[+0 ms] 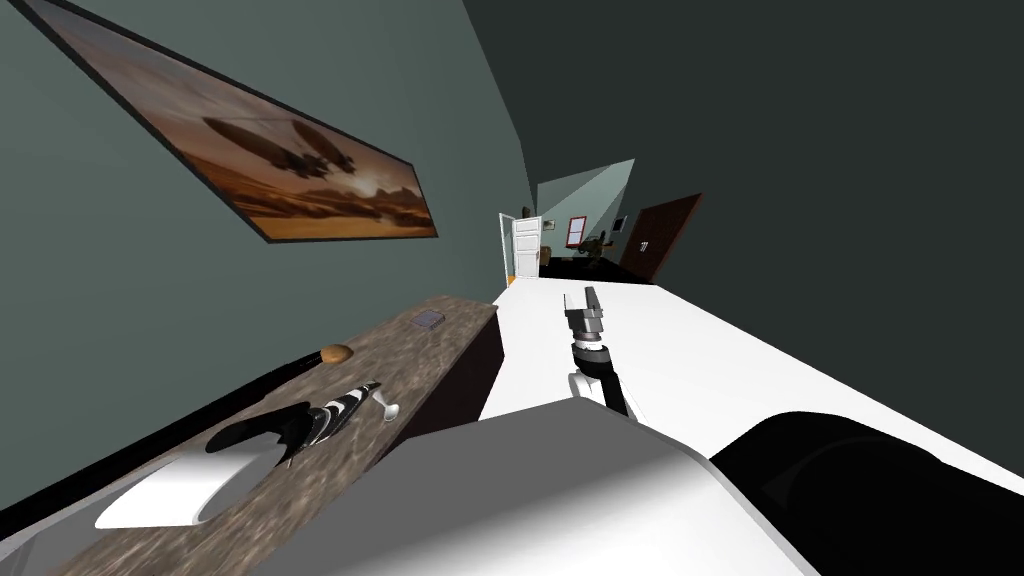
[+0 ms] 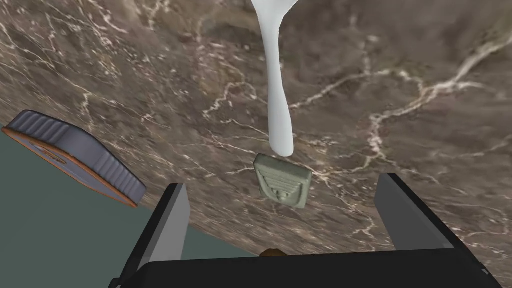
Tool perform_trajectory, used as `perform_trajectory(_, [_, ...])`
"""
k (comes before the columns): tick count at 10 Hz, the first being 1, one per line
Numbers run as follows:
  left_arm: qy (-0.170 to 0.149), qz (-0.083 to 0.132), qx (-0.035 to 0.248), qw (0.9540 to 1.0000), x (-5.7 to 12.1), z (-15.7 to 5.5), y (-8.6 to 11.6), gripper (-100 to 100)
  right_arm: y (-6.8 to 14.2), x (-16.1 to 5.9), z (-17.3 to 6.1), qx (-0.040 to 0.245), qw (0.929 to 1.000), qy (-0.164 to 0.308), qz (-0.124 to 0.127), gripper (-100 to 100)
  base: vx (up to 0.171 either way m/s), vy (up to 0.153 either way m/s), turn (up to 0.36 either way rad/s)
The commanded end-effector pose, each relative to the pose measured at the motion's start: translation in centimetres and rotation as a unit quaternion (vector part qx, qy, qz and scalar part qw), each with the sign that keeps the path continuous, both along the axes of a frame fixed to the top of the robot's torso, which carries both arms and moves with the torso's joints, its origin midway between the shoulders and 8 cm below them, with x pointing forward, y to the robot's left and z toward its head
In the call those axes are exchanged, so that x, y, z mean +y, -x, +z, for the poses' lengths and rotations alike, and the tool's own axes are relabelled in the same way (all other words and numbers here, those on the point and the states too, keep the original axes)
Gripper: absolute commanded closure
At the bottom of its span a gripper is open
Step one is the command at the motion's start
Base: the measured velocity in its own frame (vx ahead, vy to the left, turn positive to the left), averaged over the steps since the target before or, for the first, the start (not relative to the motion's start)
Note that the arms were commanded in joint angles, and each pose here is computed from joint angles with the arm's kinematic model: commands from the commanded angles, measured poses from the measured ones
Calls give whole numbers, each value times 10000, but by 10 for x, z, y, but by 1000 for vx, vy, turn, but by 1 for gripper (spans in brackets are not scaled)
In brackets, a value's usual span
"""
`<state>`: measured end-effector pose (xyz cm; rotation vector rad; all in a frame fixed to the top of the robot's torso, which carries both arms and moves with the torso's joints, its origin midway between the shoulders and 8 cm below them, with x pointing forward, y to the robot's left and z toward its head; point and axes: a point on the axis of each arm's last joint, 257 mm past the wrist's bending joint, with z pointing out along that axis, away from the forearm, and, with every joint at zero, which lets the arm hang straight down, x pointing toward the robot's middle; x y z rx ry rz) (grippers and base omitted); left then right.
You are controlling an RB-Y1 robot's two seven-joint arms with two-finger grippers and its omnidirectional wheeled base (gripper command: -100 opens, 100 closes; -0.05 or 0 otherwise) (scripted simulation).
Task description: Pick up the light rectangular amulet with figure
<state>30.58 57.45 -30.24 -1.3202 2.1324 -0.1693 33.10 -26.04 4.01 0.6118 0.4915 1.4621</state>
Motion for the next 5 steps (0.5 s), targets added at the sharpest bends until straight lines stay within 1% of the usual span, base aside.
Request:
perform_trajectory(1, [-99,76,332,9994,11,-5,14,-100,0,0,0,0,10000,0,0,0,54,39,-159])
perform_trajectory(2, [-108,99,398,9991,12,-7,17,-100,0,0,0,0,10000,0,0,0,49,27,-70])
perform_trajectory(3, [-181,142,633,9977,21,-10,27,-100,0,0,0,0,10000,0,0,0,54,30,-120])
perform_trajectory(4, [-187,157,674,9974,21,-11,29,-100,0,0,0,0,10000,0,0,0,42,33,-72])
perform_trajectory(5, [-256,208,933,9951,29,-14,41,-100,0,0,0,0,10000,0,0,0,51,37,-131])
